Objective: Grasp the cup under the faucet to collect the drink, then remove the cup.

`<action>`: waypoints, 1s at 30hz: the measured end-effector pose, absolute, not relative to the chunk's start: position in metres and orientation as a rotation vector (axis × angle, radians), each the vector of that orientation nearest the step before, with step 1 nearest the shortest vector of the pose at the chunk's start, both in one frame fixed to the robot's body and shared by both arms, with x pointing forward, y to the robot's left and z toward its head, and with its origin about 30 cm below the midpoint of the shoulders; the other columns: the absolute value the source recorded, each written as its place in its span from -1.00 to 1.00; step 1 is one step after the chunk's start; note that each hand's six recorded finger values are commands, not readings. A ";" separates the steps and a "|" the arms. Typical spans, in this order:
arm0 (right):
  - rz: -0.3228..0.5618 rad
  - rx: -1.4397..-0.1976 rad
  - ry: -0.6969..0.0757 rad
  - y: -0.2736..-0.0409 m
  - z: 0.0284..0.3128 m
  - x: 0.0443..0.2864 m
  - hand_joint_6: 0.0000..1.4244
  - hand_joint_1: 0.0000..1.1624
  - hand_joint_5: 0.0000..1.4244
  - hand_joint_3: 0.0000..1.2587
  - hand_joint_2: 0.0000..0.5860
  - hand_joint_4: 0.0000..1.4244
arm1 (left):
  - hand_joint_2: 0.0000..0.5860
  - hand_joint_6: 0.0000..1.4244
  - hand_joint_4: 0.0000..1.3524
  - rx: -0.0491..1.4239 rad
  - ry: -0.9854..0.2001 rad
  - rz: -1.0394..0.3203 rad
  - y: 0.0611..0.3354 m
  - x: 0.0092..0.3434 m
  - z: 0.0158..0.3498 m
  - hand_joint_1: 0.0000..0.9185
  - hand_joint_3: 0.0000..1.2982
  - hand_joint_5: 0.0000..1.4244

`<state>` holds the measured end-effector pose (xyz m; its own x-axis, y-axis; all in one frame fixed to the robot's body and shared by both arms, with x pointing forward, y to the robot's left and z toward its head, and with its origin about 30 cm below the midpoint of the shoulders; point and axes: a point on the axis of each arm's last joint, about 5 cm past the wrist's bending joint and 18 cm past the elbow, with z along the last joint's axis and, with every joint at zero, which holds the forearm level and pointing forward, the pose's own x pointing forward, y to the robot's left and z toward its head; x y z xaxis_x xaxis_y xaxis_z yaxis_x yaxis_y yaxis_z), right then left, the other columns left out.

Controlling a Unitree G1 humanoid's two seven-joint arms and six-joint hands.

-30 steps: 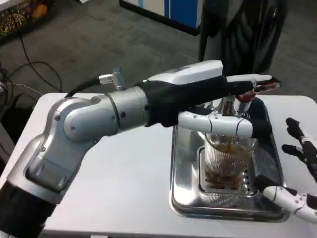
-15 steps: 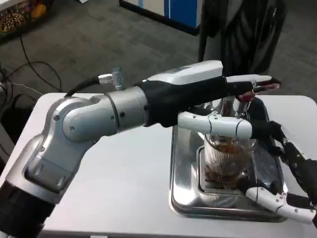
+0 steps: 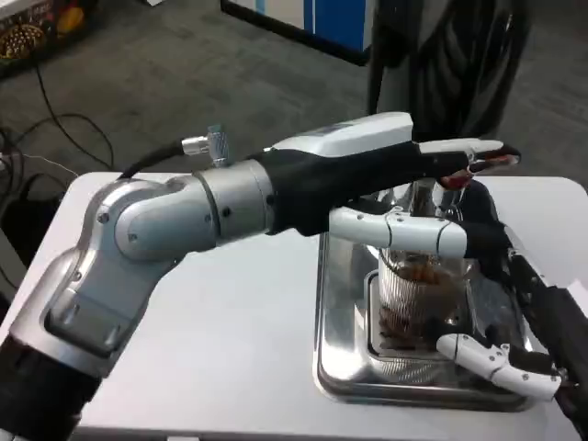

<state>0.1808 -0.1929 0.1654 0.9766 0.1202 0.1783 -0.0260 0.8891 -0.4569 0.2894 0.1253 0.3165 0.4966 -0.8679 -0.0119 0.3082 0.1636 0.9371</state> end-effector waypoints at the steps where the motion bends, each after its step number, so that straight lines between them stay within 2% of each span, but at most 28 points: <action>1: 0.077 -0.465 -0.205 -0.192 0.165 0.182 -1.00 0.18 -0.88 -1.00 -0.35 -1.00 | -0.61 -0.76 -1.00 1.102 -0.626 -0.921 0.125 0.289 0.317 -1.00 -0.84 -0.90; 30: 0.062 -0.411 -0.180 -0.168 0.161 0.199 -1.00 0.17 -0.89 -1.00 -0.35 -1.00 | -0.62 -0.74 -1.00 1.137 -0.622 -0.911 0.127 0.285 0.321 -1.00 -0.84 -0.90</action>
